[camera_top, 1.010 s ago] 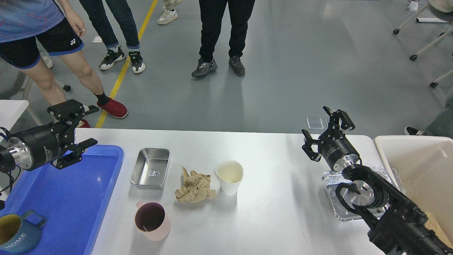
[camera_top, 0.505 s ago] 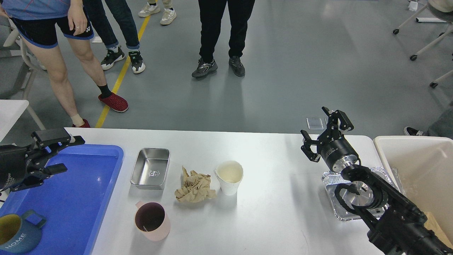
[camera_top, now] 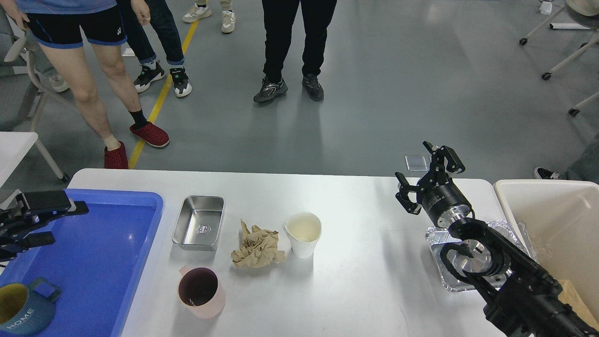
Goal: Tidy desktop
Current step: 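Move the left gripper over the blue tray and lower it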
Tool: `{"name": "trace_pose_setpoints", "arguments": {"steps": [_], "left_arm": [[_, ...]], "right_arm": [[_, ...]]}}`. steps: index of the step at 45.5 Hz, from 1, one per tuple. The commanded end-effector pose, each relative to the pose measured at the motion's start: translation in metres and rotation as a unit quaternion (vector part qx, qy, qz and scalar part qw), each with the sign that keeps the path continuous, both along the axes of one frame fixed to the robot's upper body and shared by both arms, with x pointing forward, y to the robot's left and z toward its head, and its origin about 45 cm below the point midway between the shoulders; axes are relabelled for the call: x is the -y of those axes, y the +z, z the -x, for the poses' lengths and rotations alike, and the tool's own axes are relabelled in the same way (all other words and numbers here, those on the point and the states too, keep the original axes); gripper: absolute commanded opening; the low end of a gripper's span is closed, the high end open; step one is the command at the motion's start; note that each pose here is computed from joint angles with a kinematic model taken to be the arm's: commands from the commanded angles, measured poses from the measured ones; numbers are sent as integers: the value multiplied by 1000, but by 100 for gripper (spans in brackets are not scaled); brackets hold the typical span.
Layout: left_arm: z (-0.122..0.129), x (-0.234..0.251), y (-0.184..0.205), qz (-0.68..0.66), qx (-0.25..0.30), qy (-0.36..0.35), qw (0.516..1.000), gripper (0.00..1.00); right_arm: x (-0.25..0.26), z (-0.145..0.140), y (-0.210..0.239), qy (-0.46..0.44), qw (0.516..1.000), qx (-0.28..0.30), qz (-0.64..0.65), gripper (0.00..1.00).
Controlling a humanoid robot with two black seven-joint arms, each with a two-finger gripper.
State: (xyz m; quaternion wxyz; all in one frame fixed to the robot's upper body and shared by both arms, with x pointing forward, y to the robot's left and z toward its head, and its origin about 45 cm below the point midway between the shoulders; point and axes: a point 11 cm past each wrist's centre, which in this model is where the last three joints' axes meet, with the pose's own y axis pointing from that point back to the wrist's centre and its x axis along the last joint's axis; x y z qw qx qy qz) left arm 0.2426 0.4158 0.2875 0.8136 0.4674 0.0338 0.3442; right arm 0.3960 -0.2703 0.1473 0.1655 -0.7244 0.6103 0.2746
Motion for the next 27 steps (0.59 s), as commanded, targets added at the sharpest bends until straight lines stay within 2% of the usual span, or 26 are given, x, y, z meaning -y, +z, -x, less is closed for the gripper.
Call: {"name": "trace_pose_setpoints", "arguments": {"steps": [1,10,27], "left_arm": [[9,-12,6,-30,-14,-18,999,95],[18,-23,17,-60,-26,-39,997,95],[22,-30,23,-71,-29,-36,996,95]], "right_arm": [[0,0,1,0,1000,1,0,100],[-4,0,0,2,1000,1,-4,100],[-4,1,-1,2,1000,-1,-4,100]]}}
